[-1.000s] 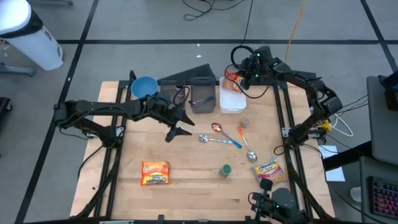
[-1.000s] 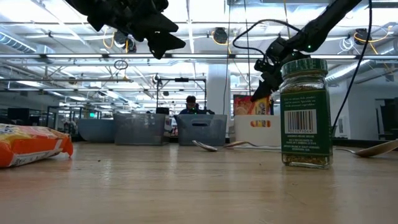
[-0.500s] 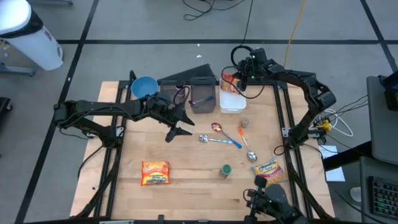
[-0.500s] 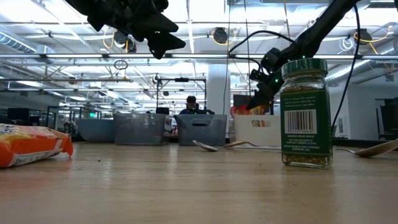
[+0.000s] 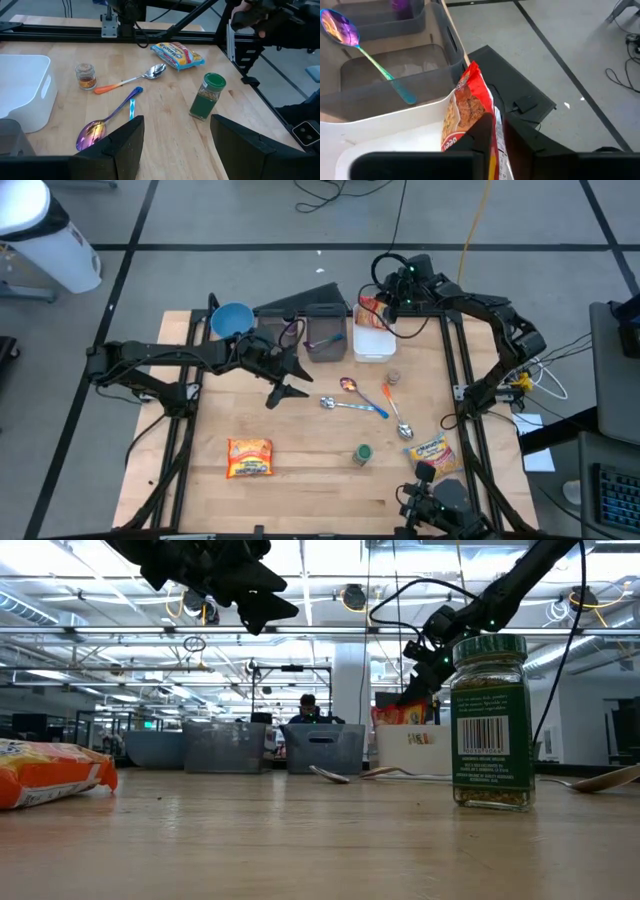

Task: Pick & Place Food Item
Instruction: Put the red noodle pack into the white bin, then put the blue spoon into the right black bin

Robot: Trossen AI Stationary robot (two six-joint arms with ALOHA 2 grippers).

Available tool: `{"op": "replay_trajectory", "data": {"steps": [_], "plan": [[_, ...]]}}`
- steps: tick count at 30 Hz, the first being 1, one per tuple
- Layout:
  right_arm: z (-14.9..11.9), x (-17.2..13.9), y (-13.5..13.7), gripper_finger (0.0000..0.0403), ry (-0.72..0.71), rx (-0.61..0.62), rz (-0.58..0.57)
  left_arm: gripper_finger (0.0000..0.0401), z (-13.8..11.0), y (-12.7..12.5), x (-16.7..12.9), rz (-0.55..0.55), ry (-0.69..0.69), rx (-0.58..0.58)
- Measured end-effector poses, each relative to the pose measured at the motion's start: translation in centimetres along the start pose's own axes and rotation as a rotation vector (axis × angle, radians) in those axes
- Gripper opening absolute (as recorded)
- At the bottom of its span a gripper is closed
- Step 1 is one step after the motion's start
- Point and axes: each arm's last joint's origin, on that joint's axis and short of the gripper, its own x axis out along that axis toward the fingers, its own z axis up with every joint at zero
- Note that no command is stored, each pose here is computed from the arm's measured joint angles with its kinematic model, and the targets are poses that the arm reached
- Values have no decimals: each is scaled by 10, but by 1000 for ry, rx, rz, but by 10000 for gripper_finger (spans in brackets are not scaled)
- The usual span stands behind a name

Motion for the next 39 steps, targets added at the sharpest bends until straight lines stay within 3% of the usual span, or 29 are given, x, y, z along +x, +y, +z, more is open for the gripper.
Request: {"op": "replay_trajectory", "data": {"steps": [13, 18, 22, 25, 31, 35, 39], "plan": [[5, -1, -3, 176, -46, 43, -30, 239, 0, 0, 0, 0, 0, -3], [22, -22, -2, 203, -113, 14, -96, 239, 0, 0, 0, 6, -1, -6], [42, -46, 7, 207, -200, 25, -110, 239, 5, 2, -1, 81, -8, 4], [58, -63, 21, 203, -274, 52, -74, 239, 11, 2, -5, 107, -3, 34], [80, -80, 65, 194, -474, 104, 148, 239, 23, -1, -24, 191, -50, 97], [74, -77, 104, 192, -647, 138, 185, 239, 25, -3, -38, 218, -85, 102], [53, -78, 143, 192, -811, 177, 172, 239, 8, -6, -45, 226, -118, 54]]}}
